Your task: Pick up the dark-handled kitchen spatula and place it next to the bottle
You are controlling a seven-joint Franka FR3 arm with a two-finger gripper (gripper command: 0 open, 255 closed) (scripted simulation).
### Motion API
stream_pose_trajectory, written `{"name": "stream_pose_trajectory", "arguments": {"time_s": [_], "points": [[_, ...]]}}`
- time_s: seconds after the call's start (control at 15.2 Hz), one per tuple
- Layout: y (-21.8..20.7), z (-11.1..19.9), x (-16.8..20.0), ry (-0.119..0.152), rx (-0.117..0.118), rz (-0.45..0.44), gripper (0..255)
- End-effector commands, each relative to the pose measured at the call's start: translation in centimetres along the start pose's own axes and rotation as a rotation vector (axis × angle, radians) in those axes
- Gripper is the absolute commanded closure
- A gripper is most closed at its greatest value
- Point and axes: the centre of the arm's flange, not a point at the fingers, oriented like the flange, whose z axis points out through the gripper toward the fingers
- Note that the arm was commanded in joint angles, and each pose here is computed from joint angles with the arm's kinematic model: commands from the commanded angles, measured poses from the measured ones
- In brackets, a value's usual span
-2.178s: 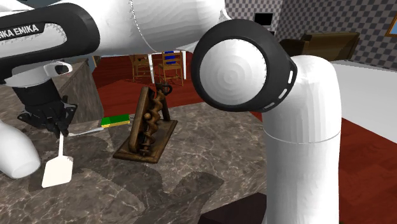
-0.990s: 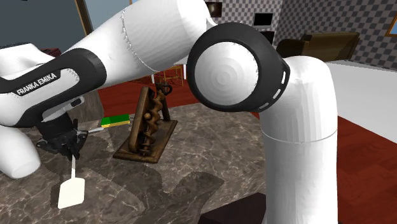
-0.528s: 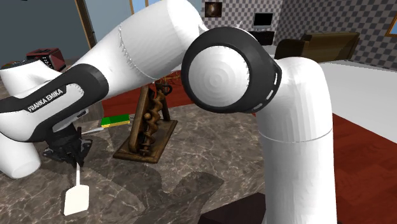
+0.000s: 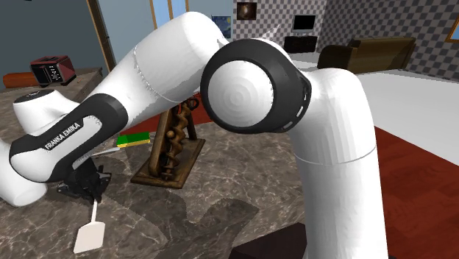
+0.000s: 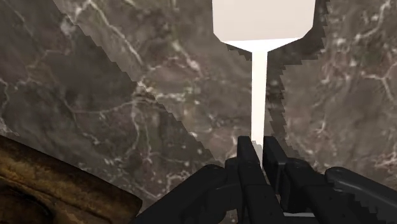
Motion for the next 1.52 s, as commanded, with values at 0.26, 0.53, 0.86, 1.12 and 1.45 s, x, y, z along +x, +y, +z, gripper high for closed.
{"name": "stream_pose_trajectory", "arguments": {"time_s": [0.26,0.53,0.86,1.12,1.45], "points": [[0.0,0.5,-0.1,0.000,0.000,0.000,255],[0.0,0.5,-0.1,0.000,0.000,0.000,0],[0.0,0.5,-0.1,0.000,0.000,0.000,0],[0.0,-4.5,-0.1,0.000,0.000,0.000,0],[0.0,-4.5,-0.1,0.000,0.000,0.000,0]]}}
